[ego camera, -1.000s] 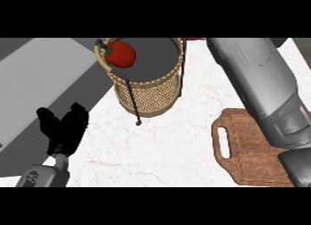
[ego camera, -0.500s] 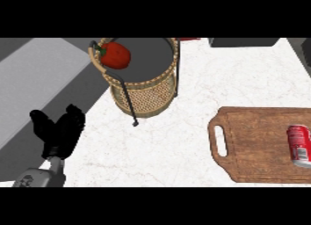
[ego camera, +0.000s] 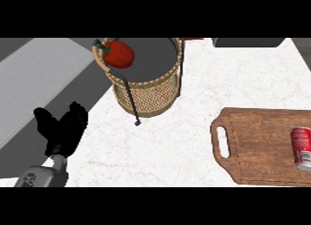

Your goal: Pick the bell pepper from the cutting board and place it in the tiered basket

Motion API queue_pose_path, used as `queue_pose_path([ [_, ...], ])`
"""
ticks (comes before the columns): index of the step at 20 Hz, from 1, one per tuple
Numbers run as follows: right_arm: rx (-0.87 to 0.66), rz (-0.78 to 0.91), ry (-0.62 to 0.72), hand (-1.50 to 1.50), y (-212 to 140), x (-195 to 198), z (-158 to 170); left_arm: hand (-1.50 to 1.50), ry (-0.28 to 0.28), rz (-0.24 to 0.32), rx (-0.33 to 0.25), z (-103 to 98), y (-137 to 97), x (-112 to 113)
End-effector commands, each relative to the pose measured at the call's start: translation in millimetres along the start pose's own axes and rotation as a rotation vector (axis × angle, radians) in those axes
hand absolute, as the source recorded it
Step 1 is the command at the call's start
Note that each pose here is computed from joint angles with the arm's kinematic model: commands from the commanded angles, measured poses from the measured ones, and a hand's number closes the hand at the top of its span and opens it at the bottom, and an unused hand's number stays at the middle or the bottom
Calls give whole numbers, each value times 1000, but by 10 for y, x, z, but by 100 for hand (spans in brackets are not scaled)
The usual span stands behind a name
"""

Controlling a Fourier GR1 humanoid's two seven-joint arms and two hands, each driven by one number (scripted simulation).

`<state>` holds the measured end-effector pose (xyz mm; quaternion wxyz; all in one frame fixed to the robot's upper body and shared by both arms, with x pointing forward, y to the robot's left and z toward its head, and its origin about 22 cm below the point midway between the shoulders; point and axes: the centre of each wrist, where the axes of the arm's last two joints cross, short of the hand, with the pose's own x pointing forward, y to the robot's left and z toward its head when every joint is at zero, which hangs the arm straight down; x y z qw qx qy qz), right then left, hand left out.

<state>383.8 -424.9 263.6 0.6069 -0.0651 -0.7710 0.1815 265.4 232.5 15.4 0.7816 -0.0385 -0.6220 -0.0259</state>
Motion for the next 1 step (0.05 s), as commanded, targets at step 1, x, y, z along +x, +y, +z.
queue_pose_path([
  [1, -5, 7, 4, -150, -420, 71, 255, 0, -42, -46, -69, -123, -20, 43],
])
